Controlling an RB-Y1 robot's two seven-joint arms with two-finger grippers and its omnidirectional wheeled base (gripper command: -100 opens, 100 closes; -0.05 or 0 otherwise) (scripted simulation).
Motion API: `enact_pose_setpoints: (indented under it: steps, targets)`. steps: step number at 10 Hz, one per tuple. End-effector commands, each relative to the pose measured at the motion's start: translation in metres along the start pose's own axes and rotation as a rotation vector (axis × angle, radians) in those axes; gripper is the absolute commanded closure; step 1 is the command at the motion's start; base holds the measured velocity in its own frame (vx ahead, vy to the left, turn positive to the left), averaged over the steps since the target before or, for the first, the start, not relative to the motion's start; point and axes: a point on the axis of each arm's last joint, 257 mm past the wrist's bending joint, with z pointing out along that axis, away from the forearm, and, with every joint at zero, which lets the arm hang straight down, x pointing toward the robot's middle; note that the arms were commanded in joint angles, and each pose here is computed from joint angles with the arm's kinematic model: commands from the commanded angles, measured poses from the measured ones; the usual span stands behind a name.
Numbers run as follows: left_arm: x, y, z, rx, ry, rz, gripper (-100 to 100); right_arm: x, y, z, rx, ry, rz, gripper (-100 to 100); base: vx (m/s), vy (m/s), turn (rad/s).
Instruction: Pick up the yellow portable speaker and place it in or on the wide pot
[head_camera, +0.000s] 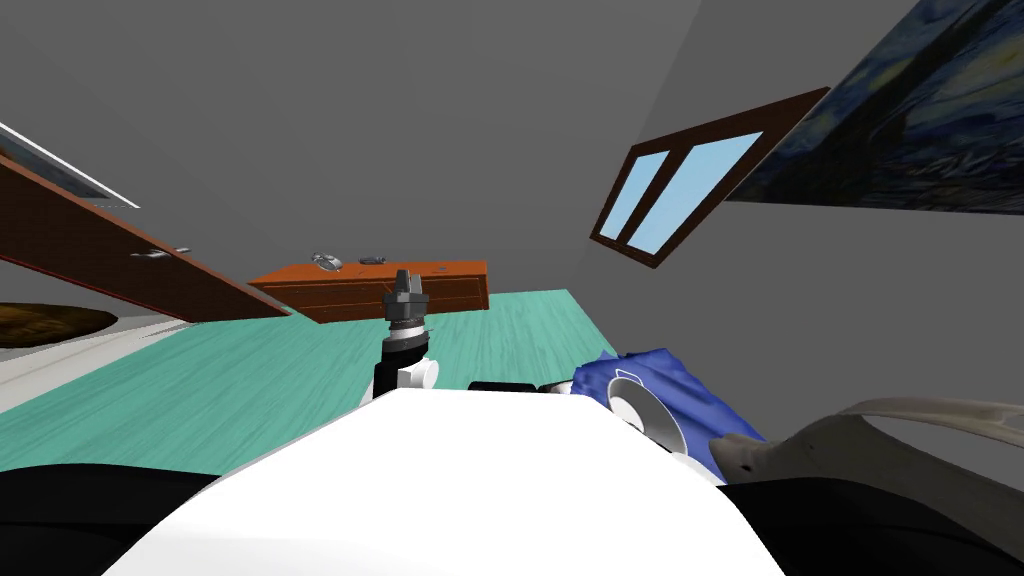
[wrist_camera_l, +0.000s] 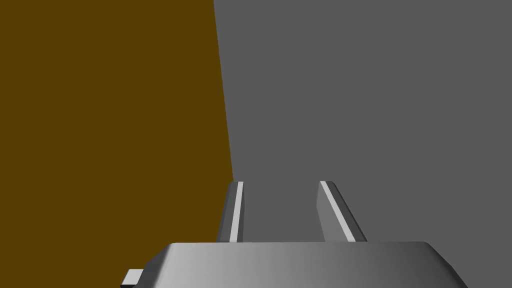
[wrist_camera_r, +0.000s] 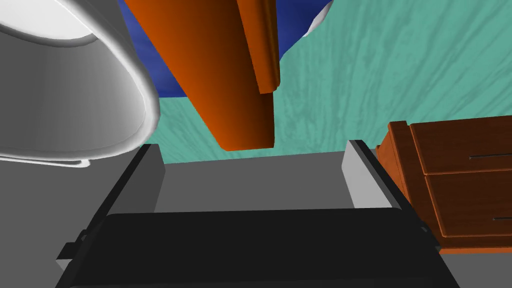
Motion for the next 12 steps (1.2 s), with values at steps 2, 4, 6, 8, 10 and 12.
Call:
enact_pose_setpoints:
  steps: [2,4,6,8,10,12]
  targets:
    - [0.000,0.000,0.000,0.000,0.000,0.000,0,0.041,-0.009,-0.003,0.024,0.086,-0.010,-100,0.047,-0.037,0.239]
    - [0.000,0.000,0.000,0.000,0.000,0.000,0,0.065,-0.007,-0.005,0.025,0.134,-0.015,-100,0.013,-0.010,0.052]
    - [0.000,0.000,0.000,0.000,0.000,0.000,0,0.068,-0.010,-0.006,0.030,0.141,-0.013,-100,0.010,-0.006,0.064]
    - [0.000,0.000,0.000,0.000,0.000,0.000,0,0.113,-0.002,-0.012,0.026,0.231,-0.018,-100,0.020,-0.012,0.196]
    - [0.000,0.000,0.000,0.000,0.000,0.000,0,0.134,0.000,-0.016,0.026,0.274,-0.017,-100,0.022,-0.029,0.072]
    - [0.000,0.000,0.000,0.000,0.000,0.000,0,0.150,0.005,-0.019,0.023,0.305,-0.017,-100,0.010,-0.025,0.072]
